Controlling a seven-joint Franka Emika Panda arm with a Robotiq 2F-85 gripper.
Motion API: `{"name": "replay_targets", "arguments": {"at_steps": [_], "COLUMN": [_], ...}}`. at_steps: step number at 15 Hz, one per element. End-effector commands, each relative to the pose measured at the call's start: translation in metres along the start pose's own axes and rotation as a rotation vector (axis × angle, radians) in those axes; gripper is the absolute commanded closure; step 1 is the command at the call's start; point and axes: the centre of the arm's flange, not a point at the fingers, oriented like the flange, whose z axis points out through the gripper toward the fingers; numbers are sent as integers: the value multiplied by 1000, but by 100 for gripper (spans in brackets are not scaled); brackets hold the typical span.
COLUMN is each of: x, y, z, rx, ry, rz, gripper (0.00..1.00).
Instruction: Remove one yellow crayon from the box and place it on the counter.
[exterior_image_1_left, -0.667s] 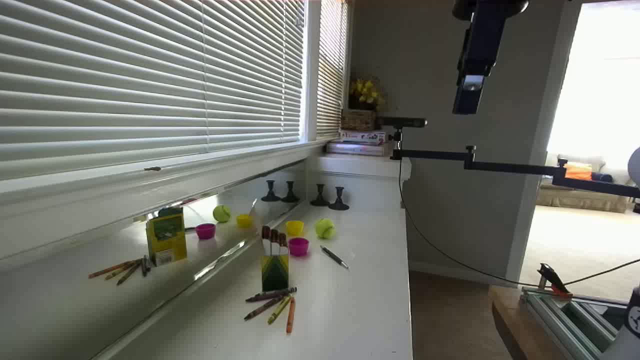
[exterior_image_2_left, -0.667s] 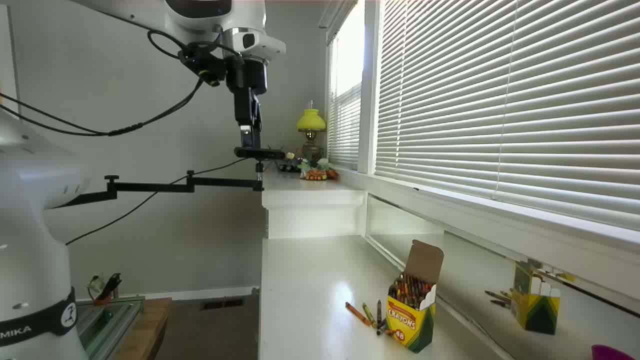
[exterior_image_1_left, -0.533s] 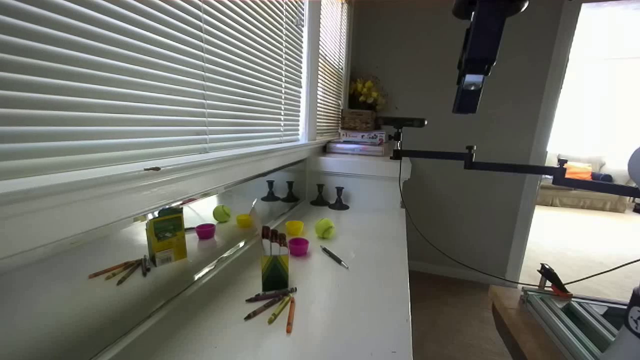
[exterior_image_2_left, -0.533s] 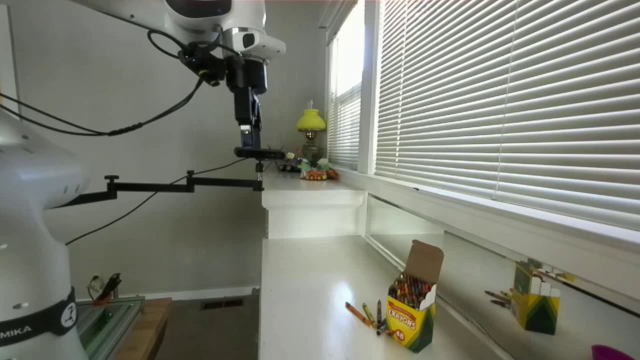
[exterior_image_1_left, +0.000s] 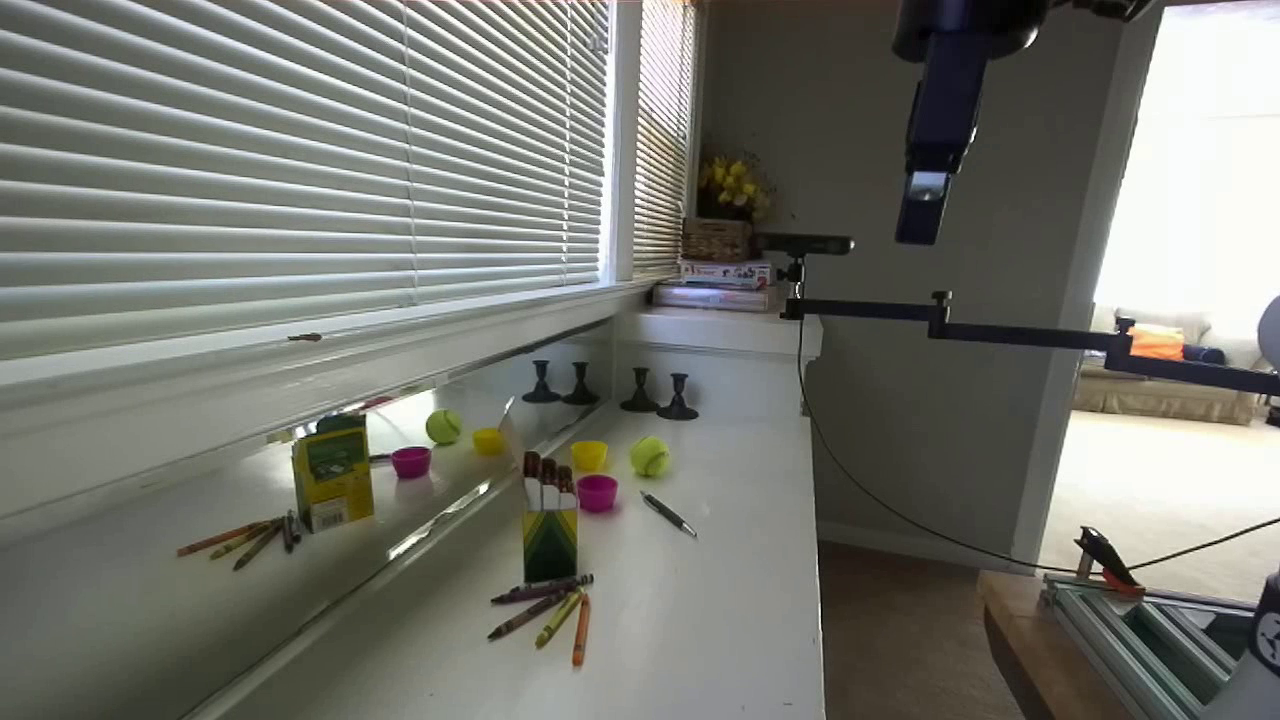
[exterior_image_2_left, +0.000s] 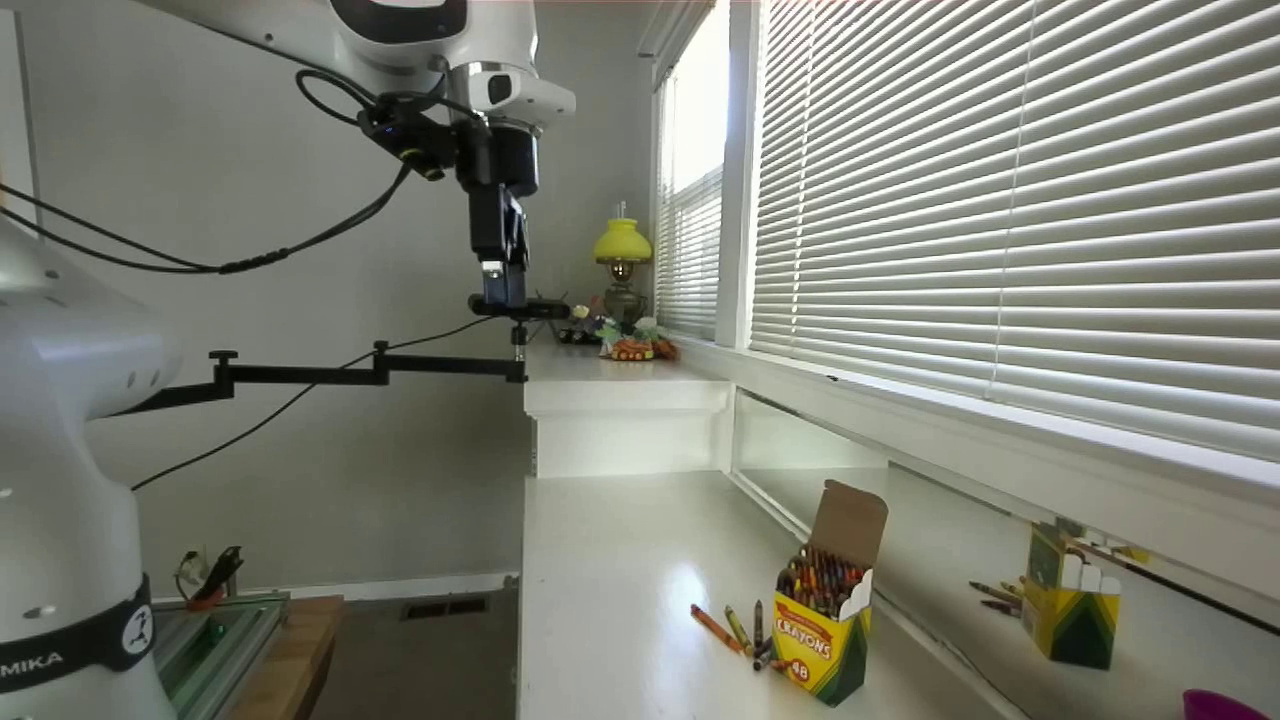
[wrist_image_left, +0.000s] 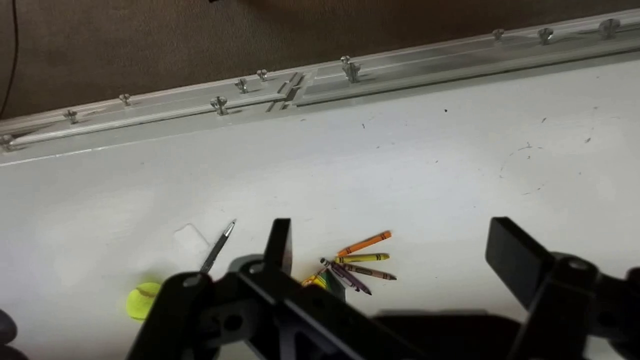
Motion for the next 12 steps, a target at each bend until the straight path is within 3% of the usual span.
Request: {"name": "replay_targets", "arguments": {"at_steps": [1, 5, 7, 9, 10, 12], "x": [14, 27, 35, 47, 40, 43], "y": [23, 56, 70, 91, 74, 85], "z": [45, 101, 124, 144, 119, 129], "rx": [16, 75, 132, 88, 88, 90], "ry": [-43, -50, 32, 160, 77, 120], "rz": [126, 219, 153, 137, 164, 154], "gripper": [0, 0, 0, 0, 0, 0]}}
